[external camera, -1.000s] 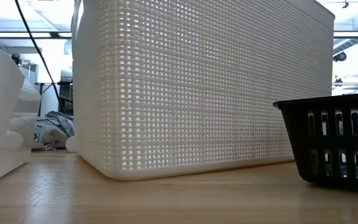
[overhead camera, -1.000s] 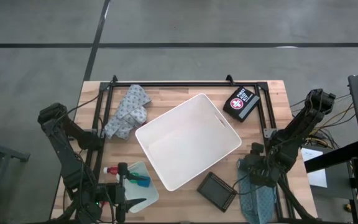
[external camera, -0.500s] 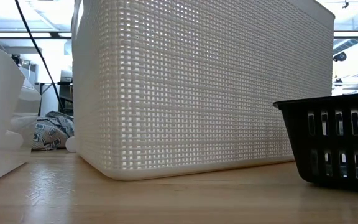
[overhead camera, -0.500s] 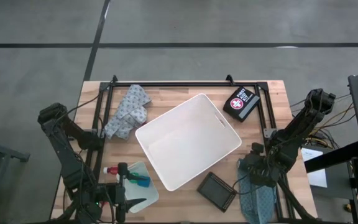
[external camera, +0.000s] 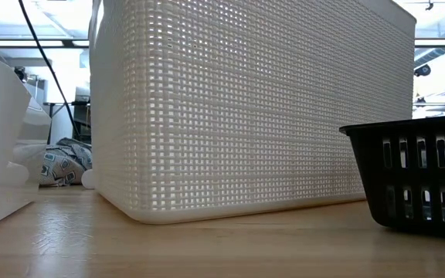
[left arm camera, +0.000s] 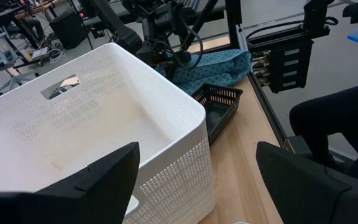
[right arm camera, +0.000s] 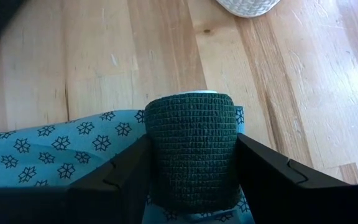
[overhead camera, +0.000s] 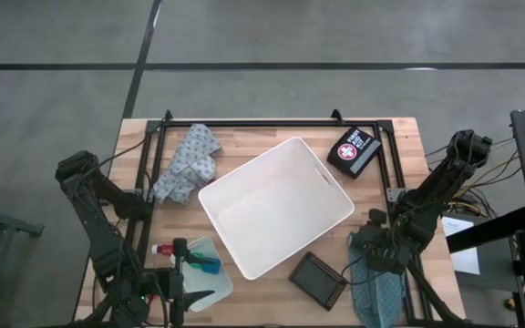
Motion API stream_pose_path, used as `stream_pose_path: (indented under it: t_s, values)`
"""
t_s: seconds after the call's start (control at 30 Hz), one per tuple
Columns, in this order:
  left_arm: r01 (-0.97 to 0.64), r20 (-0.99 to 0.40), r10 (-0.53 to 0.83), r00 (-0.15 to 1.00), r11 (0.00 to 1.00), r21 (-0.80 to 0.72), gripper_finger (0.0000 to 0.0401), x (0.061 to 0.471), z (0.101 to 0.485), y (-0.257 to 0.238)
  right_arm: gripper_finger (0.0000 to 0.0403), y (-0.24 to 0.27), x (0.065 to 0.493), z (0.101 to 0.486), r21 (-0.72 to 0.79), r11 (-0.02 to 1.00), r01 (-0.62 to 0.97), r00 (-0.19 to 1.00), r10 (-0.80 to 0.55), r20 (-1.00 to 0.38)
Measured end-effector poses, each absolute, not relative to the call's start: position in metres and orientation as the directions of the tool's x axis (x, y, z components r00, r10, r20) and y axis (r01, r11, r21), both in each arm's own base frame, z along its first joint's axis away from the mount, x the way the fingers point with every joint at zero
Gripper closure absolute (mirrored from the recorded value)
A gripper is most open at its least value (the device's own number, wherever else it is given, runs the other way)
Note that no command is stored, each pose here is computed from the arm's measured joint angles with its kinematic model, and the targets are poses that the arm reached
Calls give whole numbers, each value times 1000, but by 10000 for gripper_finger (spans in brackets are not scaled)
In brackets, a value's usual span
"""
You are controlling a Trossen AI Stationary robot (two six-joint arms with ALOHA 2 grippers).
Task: Pick & place medical supplies in basket/bin
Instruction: Put the dark green bandage into the white bin
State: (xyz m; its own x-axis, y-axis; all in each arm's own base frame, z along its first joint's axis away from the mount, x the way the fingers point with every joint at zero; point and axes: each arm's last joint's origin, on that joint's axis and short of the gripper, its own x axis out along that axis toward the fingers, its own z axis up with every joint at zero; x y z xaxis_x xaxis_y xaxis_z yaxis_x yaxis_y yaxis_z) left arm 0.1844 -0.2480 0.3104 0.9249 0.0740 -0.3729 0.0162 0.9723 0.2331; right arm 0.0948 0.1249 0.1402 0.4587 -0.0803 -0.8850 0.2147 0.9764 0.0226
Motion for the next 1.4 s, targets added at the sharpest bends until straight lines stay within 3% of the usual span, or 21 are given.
stream_pose_path:
  t_s: [0.47, 0.67, 0.93, 1.4]
  values:
    - [16, -373, 74, 925, 972, 233, 73, 184, 310, -248, 197, 131, 99, 159, 5, 979, 206, 454, -91, -887]
    - [16, -373, 74, 925, 972, 233, 73, 184, 310, -248, 197, 138, 105, 179, -7, 979, 202, 517, -113, -848]
    - [16, -373, 74, 925, 972, 233, 73, 184, 310, -248, 197, 152, 115, 208, 63, 986, 155, 578, -39, -815]
    - [16, -373, 75, 925, 972, 234, 73, 184, 310, -248, 197, 172, 127, 252, 123, 989, 86, 787, 8, -616]
